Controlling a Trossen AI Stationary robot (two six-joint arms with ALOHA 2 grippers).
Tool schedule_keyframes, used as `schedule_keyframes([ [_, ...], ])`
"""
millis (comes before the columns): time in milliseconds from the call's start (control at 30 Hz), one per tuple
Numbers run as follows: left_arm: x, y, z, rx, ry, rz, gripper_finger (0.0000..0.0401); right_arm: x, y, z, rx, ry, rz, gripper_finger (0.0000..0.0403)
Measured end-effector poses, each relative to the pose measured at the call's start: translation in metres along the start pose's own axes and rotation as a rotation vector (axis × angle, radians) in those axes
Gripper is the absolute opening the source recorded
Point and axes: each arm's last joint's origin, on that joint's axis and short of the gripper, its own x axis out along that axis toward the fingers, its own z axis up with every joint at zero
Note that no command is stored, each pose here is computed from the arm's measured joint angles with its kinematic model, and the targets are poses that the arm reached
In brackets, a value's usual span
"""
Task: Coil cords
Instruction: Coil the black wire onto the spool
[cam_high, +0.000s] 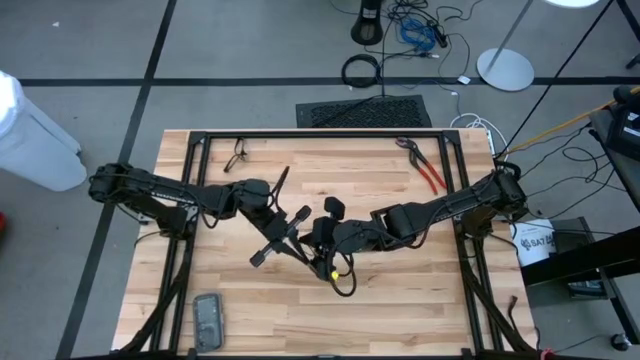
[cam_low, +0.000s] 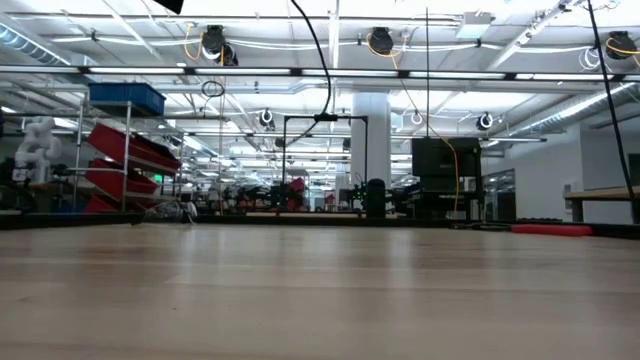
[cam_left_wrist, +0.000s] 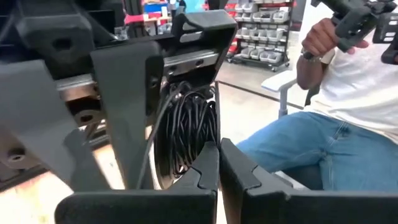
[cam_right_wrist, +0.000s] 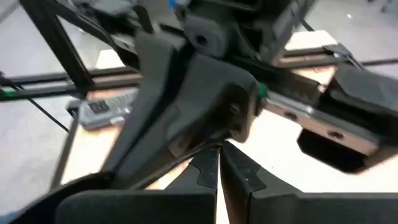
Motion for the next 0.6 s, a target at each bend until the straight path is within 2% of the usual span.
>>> schedule_keyframes([
  [433, 0.0025, -0.0035, 0.0004, 0.041, -0.003, -0.015, 0.0002, 0.0033, -0.0020, -0.0072, -0.011, 0.065, -0.009, 0.0000],
  [600, 0.0042, -0.0057, 0.0021, 0.076, -0.016, -0.026, 0.0002, 0.0035, 0.0008, -0.0094, -0.045, 0.105, 0.093, 0.0004],
])
